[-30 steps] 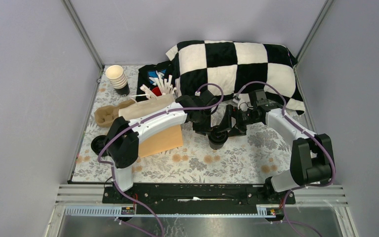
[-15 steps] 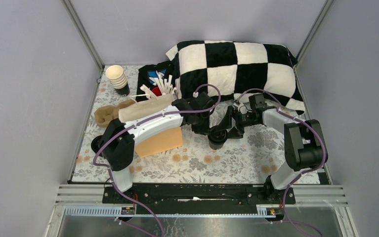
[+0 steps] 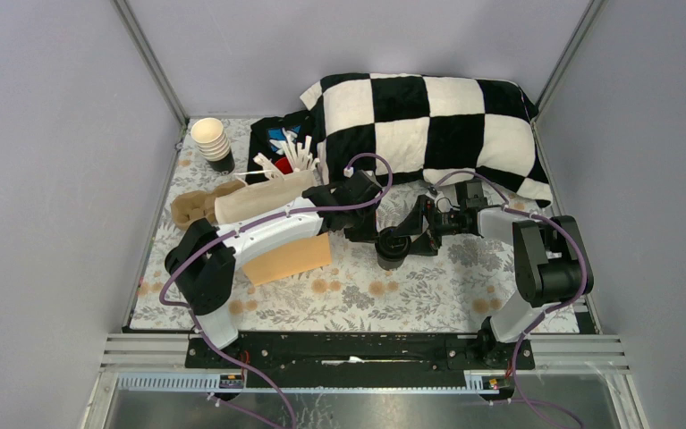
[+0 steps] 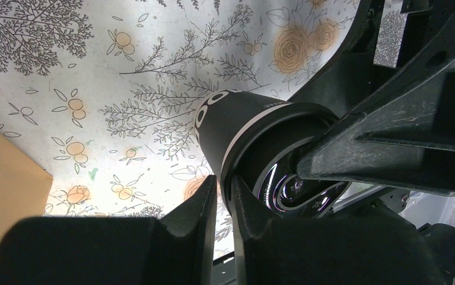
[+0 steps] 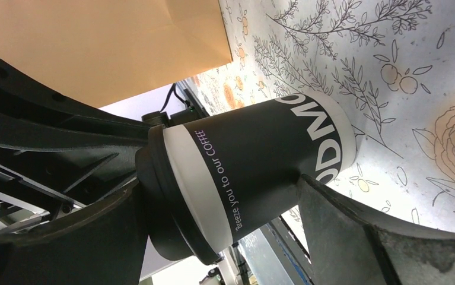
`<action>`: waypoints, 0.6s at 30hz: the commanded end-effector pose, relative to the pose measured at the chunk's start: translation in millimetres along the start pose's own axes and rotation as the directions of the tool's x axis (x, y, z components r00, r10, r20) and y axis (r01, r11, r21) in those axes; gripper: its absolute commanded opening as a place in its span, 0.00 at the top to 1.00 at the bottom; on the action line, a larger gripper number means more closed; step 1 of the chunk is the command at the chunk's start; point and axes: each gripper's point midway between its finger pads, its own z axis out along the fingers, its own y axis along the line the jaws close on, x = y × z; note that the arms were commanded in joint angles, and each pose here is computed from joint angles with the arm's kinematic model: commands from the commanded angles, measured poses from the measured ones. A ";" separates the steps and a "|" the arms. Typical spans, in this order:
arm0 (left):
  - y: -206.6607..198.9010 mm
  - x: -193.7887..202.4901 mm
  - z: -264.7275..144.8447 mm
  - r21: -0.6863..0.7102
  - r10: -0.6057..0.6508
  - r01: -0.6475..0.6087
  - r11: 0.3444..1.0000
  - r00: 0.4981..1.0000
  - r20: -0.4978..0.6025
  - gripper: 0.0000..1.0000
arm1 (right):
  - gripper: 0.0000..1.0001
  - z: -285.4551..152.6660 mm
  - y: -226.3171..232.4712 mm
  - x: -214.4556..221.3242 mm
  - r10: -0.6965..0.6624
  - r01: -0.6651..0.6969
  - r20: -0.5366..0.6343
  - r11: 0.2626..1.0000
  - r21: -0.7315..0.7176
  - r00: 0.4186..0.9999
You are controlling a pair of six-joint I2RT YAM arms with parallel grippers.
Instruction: Pack the takeout coffee
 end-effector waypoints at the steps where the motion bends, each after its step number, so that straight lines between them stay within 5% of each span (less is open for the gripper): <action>1: 116.8 112.7 47.2 -0.389 -0.034 -0.109 0.915 0.938 -0.345 0.83 | 0.18 -1.9 -134.1 28.0 0.185 -0.203 0.086 0.831 0.518 0.979; 6: 96.7 98.7 39.8 -0.354 -0.023 -0.099 0.930 0.946 -0.325 0.83 | 0.01 -36.0 -20.8 -3.4 -0.099 0.049 0.113 0.923 0.382 0.989; 9: 90.8 95.0 39.1 -0.342 -0.019 -0.097 0.935 0.947 -0.319 0.83 | 0.00 -41.2 16.3 9.7 -0.148 0.123 0.077 0.956 0.268 0.986; 18: 86.0 94.3 39.3 -0.338 -0.010 -0.105 0.935 0.946 -0.323 0.83 | 0.00 -36.9 11.5 40.1 -0.148 0.139 0.038 0.973 0.184 0.988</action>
